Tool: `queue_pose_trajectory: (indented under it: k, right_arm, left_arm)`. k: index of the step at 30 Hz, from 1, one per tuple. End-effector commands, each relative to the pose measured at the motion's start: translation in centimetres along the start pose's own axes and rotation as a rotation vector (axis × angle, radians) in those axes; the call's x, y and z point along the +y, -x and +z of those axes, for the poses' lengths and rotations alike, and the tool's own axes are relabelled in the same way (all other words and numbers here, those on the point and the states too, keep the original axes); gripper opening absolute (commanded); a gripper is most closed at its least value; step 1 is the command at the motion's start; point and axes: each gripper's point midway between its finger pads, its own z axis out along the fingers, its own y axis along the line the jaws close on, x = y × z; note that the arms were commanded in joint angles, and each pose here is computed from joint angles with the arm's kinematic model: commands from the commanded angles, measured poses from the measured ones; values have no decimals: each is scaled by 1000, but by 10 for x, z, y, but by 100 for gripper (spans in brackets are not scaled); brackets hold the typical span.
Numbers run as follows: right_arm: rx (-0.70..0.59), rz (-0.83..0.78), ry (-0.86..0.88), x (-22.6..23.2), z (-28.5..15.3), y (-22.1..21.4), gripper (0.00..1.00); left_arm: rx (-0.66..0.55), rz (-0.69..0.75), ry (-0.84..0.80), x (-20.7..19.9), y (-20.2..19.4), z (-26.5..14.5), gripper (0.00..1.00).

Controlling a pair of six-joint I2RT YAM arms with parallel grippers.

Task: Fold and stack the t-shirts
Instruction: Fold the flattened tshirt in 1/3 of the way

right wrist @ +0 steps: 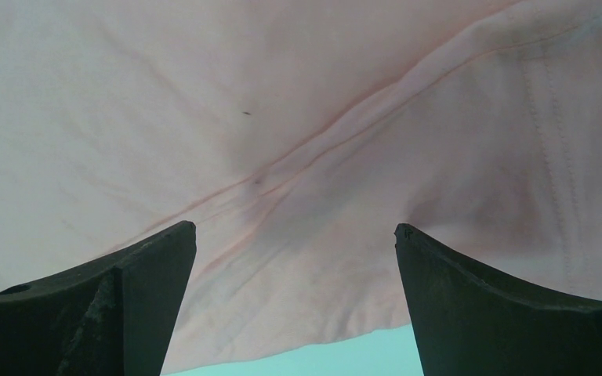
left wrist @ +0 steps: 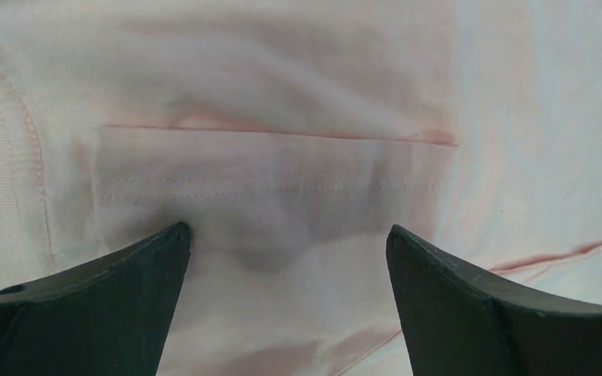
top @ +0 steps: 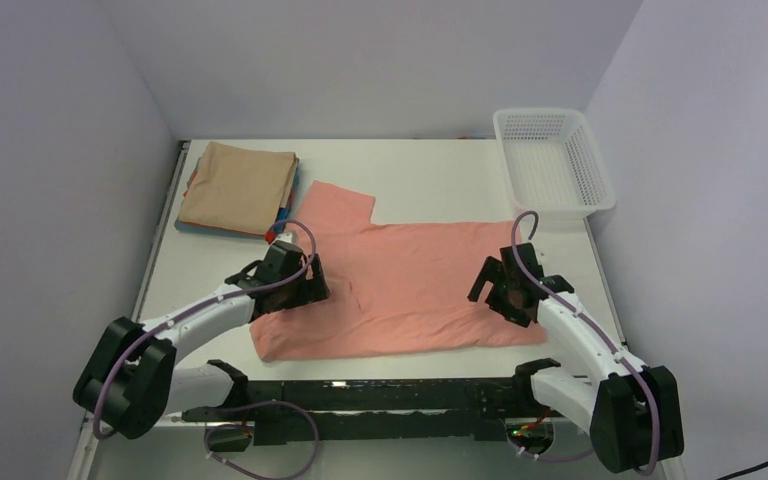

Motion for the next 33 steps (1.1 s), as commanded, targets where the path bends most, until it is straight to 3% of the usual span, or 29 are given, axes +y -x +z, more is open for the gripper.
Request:
queue_pose_trajectory:
  k: [1,6,11,16,20,24,30,33]
  right_arm:
    - [-23,3,-93,-20,9,-1,100]
    - [-32,24,-94,-20,9,2,100]
    - [-42,12,-53,-13,5,6,100]
    - [-38,8,-60,-15,4,4,100]
    - [-31,7,-65,-17,6,1,100]
    - [-28,10,-67,-19,7,-2,100]
    - [-41,14,-74,-21,4,0,100]
    - [-36,11,-77,-21,5,-1,100]
  left_arm:
    - [-25,39,24,2,20,10,100]
    - [-4,63,22,-2,24,-6,99]
    - [-31,96,-147,-29,25,-51,99]
    - [109,174,-422,-69,-37,-88,99]
    - [229,155,-369,-54,-74,-86,99]
    - [262,153,-311,-38,-86,-79,99]
    - [148,98,-59,4,-61,-55,100]
    - [76,31,-56,6,-35,-49,99]
